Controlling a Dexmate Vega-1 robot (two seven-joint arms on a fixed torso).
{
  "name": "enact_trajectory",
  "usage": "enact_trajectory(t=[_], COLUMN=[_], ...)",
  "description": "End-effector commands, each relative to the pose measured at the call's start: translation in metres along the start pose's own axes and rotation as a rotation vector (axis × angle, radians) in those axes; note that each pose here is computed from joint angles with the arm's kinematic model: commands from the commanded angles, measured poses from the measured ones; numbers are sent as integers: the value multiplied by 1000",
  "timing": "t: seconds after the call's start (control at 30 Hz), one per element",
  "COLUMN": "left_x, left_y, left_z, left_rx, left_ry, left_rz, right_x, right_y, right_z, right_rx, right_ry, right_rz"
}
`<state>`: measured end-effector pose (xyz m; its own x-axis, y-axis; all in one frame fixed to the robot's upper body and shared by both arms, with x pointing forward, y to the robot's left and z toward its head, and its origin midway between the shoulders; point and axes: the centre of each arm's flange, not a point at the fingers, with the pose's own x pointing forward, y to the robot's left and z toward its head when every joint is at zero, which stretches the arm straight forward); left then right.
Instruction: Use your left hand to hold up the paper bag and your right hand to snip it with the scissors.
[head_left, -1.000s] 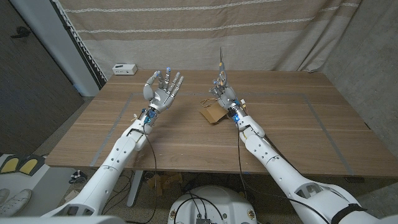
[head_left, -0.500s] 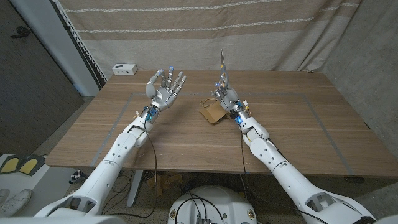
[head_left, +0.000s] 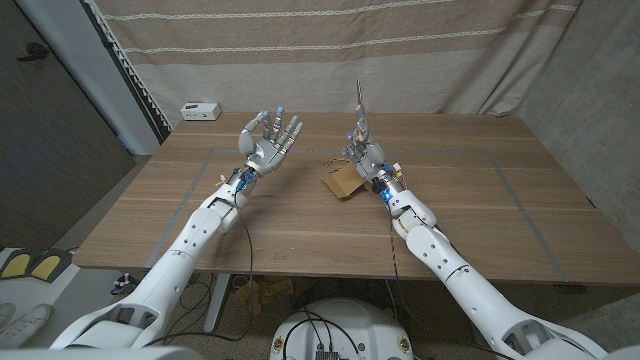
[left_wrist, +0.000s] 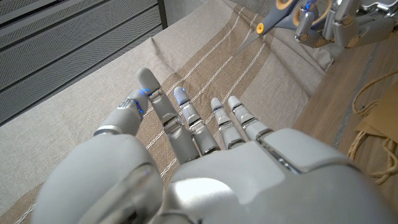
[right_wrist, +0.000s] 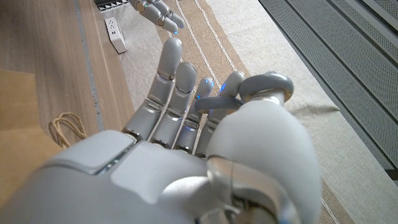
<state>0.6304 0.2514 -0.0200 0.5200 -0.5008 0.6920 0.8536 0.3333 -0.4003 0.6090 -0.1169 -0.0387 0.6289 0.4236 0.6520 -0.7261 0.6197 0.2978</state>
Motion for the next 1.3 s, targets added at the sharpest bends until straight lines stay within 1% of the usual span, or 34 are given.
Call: enact_trajectory(t=[0.03, 0.17, 0.2, 0.27, 0.33, 0.43, 0.47, 0.5, 0.6, 0.67, 0.8, 1.03, 1.17, 1.3], left_x=[-10, -17, -18, -22, -24, -25, -25, -24, -22, -20, -19, -20, -21, -22], left_y=[8, 10, 11, 11, 12, 12, 12, 11, 11, 11, 10, 8, 7, 7], left_z=[13, 21, 23, 29, 31, 34, 34, 35, 34, 32, 30, 25, 25, 26], left_rx=[110, 140, 148, 180, 189, 206, 207, 209, 208, 206, 203, 198, 198, 201], left_ry=[-31, -54, -60, -72, -76, -76, -74, -72, -68, -67, -66, -54, -56, -59], left_rz=[40, 63, 69, 87, 93, 104, 103, 102, 98, 96, 95, 101, 103, 101], right_x=[-9, -14, -15, -18, -19, -21, -21, -21, -21, -21, -22, -21, -20, -20], right_y=[11, 13, 13, 13, 13, 13, 13, 13, 12, 12, 11, 9, 8, 8], right_z=[7, 8, 8, 7, 6, 7, 7, 7, 9, 9, 9, 4, 3, 3], right_rx=[-31, -26, -31, -30, -28, -40, -51, -53, -63, -57, -51, -30, -20, -19], right_ry=[15, 13, 14, 13, 11, 31, 33, 30, 36, 43, 47, 44, 42, 36], right_rz=[7, 13, 3, 11, 21, 18, 12, 31, 42, 33, 38, 40, 45, 36])
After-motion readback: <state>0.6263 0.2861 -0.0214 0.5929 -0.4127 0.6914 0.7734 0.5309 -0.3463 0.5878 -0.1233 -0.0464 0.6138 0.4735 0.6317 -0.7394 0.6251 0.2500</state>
